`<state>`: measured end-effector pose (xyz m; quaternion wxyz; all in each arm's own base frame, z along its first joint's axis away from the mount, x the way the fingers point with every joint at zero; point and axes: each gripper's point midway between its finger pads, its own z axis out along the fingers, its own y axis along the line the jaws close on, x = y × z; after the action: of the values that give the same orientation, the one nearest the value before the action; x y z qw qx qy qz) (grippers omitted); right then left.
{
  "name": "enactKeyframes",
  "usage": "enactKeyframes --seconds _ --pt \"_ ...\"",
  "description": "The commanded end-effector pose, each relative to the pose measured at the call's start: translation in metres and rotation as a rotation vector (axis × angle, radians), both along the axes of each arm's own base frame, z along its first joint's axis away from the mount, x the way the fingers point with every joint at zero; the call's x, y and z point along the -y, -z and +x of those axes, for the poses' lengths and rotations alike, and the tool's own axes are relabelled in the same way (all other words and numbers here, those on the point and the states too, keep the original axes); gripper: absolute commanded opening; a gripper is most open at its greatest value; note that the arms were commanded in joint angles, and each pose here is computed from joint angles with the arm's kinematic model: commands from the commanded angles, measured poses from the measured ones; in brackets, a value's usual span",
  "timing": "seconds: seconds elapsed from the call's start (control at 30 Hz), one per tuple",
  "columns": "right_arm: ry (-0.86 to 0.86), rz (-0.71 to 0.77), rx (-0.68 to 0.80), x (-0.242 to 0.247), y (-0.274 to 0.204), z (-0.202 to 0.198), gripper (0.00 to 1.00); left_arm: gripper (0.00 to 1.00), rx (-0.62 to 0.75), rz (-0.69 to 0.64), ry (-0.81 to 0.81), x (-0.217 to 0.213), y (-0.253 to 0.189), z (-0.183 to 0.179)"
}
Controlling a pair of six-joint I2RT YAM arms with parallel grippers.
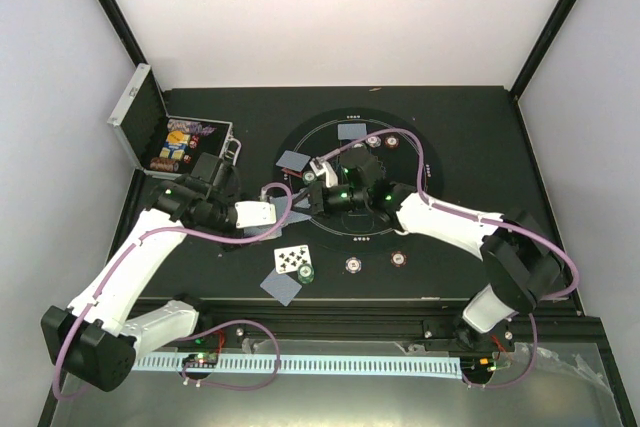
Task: Distribute texas hold em gaming equipment
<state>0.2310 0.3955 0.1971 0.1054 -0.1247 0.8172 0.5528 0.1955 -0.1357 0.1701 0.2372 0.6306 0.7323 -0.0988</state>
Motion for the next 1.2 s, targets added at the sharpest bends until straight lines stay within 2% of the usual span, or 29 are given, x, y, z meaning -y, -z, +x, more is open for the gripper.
enactKeyframes --seconds 0.0,0.2,0.43,0.8,1.0,1.07,1.17 --pt "-0.01 0.022 -0.015 0.0 0.0 -0.005 0.1 0.02 0.003 0.005 -0.009 -0.003 -0.003 -0.002" --pt "0.004 0.014 0.02 0.005 -0.013 0.009 0.03 0.02 0.0 0.017 -0.013 -0.005 0.0 -0.002" --pt "0.082 0.003 0.043 0.024 -0.015 0.08 0.03 0.02 -0.007 0.016 -0.015 -0.006 -0.001 -0.006" --pt "0.153 -0.172 -0.021 -0.013 0.076 0.219 0.04 0.02 -0.023 0.002 -0.015 -0.006 -0.006 -0.014" --pt "0.214 -0.23 -0.048 -0.016 0.114 0.262 0.05 0.02 -0.035 0.005 -0.008 -0.006 -0.004 -0.017" --pt "0.23 -0.257 -0.051 -0.011 0.121 0.267 0.07 0.02 -0.033 0.013 -0.007 -0.008 -0.002 -0.017" --pt "0.241 -0.282 -0.039 -0.004 0.119 0.269 0.27 0.01 -0.034 0.016 -0.005 -0.008 -0.001 -0.018"
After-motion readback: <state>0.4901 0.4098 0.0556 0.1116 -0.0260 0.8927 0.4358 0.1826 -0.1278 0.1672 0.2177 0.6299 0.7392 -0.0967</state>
